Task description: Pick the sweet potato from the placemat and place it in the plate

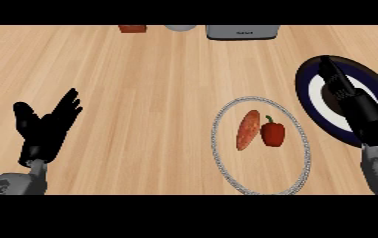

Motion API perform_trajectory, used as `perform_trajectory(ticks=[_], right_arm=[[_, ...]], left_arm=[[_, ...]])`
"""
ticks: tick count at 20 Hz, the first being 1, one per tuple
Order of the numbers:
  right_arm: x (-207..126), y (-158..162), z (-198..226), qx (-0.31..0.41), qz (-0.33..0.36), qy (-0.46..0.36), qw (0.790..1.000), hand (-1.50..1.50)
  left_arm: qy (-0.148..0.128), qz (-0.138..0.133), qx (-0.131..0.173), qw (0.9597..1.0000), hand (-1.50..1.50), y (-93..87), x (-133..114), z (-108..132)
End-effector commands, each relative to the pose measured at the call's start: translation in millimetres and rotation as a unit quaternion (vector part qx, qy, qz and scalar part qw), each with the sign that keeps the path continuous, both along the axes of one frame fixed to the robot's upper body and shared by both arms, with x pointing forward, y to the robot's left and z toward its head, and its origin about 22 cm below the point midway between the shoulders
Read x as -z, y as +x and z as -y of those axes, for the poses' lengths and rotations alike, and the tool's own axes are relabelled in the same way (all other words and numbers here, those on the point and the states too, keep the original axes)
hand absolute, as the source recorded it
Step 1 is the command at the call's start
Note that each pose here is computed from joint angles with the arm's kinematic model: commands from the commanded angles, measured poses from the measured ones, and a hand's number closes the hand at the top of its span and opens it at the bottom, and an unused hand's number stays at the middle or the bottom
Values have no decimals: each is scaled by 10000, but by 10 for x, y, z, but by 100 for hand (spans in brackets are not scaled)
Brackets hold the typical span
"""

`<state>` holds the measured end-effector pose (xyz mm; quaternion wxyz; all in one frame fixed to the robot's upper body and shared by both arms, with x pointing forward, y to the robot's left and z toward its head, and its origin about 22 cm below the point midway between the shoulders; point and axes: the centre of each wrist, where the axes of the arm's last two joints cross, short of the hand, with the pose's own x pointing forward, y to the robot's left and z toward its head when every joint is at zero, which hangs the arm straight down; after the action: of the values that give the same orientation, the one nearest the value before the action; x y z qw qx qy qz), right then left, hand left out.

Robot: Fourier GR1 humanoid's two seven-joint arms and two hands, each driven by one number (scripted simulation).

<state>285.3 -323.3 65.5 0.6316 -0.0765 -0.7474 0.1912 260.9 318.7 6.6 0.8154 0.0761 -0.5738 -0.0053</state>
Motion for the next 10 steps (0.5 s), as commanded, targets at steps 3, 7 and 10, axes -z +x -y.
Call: perform_trajectory(ticks=[3, 7, 10], right_arm=[[7, -13, -419, -155, -98, 1366, 9905, 150], [-363, 39, 62, 262, 255, -1716, 9845, 150], [-345, -21, 66, 762, 884, -2934, 9488, 150]], left_arm=[[341, 474, -164, 9982, 0, 42, -62, 234], [411, 284, -102, 9987, 0, 8, -6, 242], [354, 216, -150, 9990, 0, -31, 64, 345]])
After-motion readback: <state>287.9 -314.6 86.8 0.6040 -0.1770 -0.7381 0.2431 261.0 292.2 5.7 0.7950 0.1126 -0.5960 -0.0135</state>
